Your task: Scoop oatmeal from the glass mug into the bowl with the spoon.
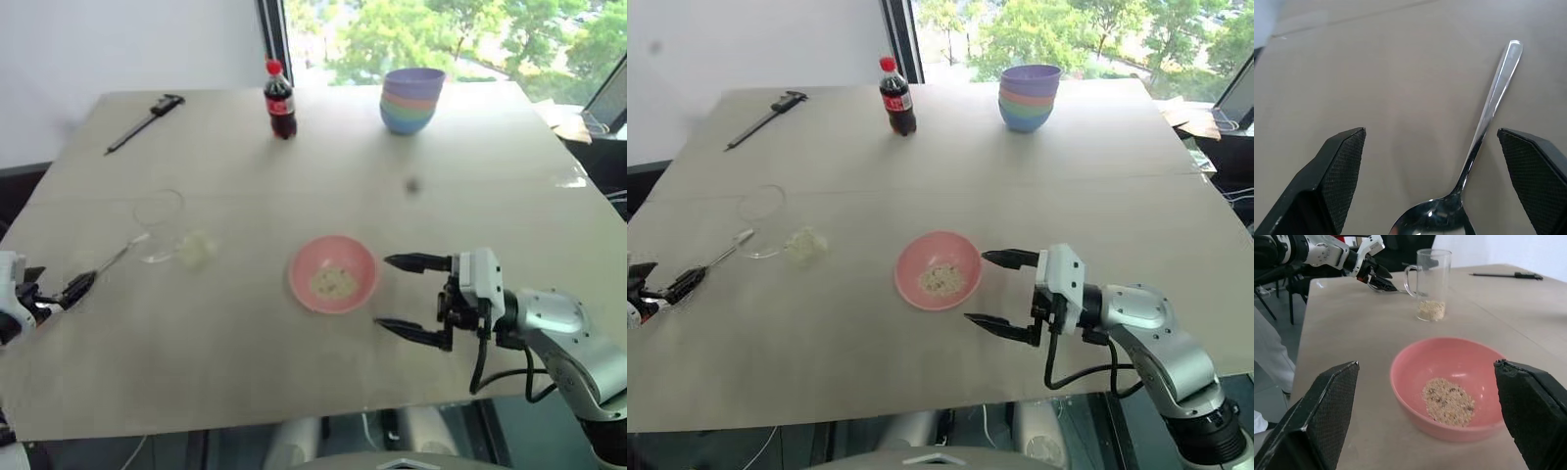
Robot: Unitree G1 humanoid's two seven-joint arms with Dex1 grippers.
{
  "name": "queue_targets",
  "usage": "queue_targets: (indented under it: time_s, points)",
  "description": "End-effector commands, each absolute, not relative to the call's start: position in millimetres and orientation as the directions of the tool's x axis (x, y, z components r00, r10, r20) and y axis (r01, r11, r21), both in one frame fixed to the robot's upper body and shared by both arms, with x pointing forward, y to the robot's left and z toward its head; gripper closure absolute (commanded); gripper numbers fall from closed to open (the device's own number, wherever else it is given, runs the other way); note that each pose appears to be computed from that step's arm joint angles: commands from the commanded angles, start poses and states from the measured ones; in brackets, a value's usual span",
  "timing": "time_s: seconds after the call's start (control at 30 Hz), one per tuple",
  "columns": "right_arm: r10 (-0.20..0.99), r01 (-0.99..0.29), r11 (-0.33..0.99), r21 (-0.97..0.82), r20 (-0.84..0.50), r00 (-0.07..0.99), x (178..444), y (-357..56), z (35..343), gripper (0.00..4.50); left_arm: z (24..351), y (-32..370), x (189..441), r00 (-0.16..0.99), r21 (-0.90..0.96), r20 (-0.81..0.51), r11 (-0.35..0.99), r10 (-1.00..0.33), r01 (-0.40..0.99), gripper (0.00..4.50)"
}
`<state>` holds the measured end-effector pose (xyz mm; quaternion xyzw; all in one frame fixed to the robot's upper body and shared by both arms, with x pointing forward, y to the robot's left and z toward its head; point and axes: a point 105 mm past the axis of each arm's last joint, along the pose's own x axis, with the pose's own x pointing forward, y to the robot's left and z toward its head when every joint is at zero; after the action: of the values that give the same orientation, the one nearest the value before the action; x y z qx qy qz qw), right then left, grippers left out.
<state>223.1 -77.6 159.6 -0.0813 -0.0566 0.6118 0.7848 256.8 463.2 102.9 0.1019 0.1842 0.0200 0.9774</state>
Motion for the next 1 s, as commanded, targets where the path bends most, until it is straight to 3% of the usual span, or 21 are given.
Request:
queue_targets:
  time_s: [0.03, 0.07, 0.3, 0.37, 0.43, 0.6, 0.7, 0.8, 1.0]
  points:
    - [0.966, -0.937, 0.256, -0.239, 0.016, 0.26, 219, -77, 170, 0.05, 83, 464, 252, 0.885, 0.187, -0.462, 0.982, 0.063, 0.028, 0.0]
    - [0.964, -0.935, 0.261, -0.24, 0.017, 0.265, 219, -77, 170, 0.05, 78, 464, 251, 0.872, 0.169, -0.485, 0.985, 0.058, 0.028, 0.0]
    - [0.957, -0.927, 0.283, -0.246, 0.01, 0.29, 219, -80, 170, 0.0, 64, 470, 233, 0.83, 0.114, -0.554, 0.993, 0.063, 0.001, 2.87]
    - [0.956, -0.926, 0.285, -0.245, 0.011, 0.292, 220, -80, 169, 0.0, 61, 471, 228, 0.822, 0.117, -0.565, 0.993, 0.064, 0.003, 3.87]
    - [0.956, -0.926, 0.286, -0.245, 0.01, 0.292, 221, -79, 168, 0.0, 60, 472, 224, 0.821, 0.115, -0.567, 0.993, 0.065, 0.0, 4.4]
    - [0.958, -0.928, 0.28, -0.245, 0.004, 0.288, 222, -79, 167, 0.0, 61, 478, 216, 0.839, 0.106, -0.536, 0.994, 0.088, -0.037, 4.4]
    - [0.959, -0.929, 0.276, -0.246, 0.003, 0.283, 223, -79, 167, 0.0, 76, 485, 218, 0.889, 0.115, -0.436, 0.989, 0.137, -0.096, 4.4]
    - [0.96, -0.931, 0.27, -0.246, 0.0, 0.278, 223, -79, 167, 0.0, 103, 492, 225, 0.942, 0.145, -0.271, 0.976, 0.198, -0.164, 4.4]
    - [0.964, -0.934, 0.258, -0.246, -0.003, 0.267, 224, -78, 167, 0.0, 169, 495, 233, 0.98, 0.226, -0.028, 0.957, 0.195, -0.184, 4.4]
